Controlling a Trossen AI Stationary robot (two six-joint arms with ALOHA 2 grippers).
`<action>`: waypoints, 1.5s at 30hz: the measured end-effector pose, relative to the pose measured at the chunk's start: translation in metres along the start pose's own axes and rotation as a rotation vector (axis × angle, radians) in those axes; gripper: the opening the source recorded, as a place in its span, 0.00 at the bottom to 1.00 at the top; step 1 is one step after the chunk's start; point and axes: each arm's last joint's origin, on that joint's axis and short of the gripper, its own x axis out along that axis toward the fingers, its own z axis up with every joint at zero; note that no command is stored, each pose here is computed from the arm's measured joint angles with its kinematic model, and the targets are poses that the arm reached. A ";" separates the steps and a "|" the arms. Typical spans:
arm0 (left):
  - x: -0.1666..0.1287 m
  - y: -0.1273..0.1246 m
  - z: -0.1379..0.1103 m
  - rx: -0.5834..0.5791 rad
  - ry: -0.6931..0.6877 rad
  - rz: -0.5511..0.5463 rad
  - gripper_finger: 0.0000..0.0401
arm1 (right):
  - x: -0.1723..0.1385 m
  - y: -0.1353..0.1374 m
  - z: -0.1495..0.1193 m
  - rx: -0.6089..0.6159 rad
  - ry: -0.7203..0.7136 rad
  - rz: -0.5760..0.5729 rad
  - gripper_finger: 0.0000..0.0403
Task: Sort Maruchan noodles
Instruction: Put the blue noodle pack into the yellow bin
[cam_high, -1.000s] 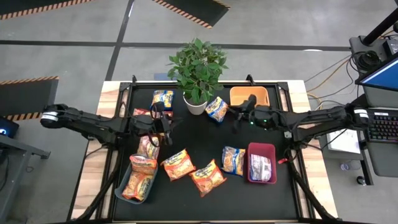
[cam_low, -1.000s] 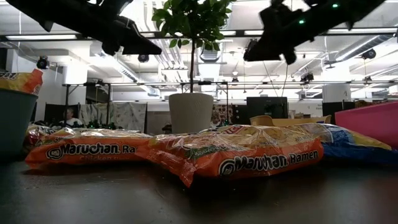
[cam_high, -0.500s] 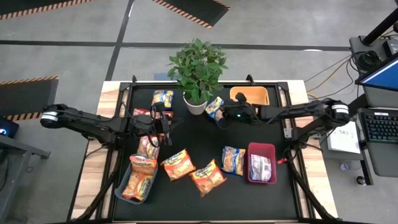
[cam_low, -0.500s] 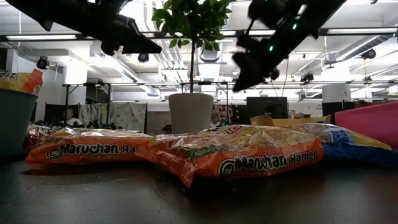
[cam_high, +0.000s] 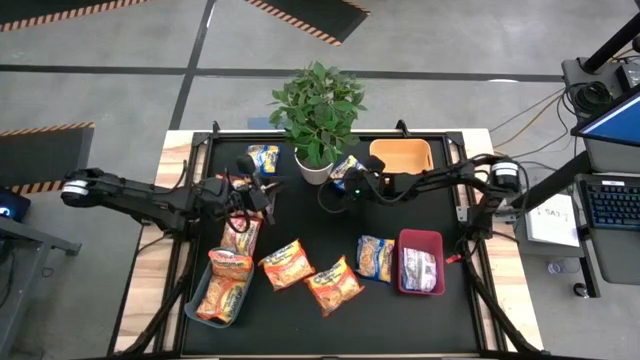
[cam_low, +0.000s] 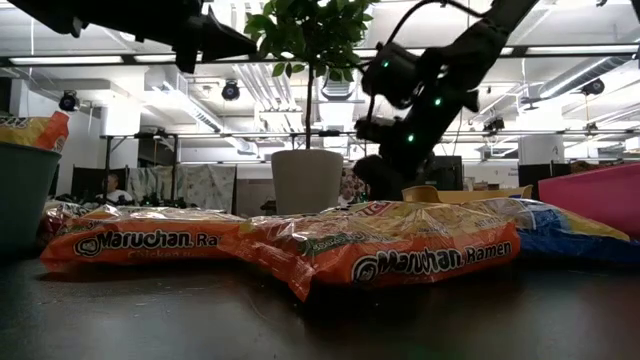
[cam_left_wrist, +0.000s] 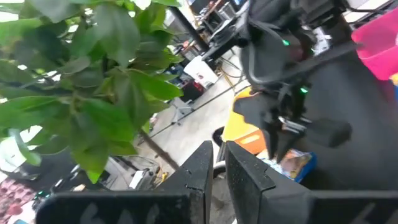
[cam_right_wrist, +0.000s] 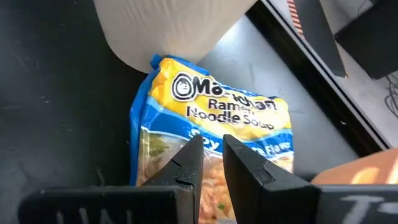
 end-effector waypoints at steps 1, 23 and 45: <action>-0.001 0.001 0.000 0.000 0.005 0.007 0.06 | 0.003 0.001 -0.001 -0.005 0.009 -0.002 0.13; 0.000 -0.003 -0.003 0.007 0.033 -0.015 0.06 | -0.009 0.037 -0.003 0.201 0.164 0.244 0.13; 0.000 -0.003 -0.003 -0.003 0.037 -0.019 0.06 | -0.061 0.028 0.001 0.274 0.182 0.141 0.13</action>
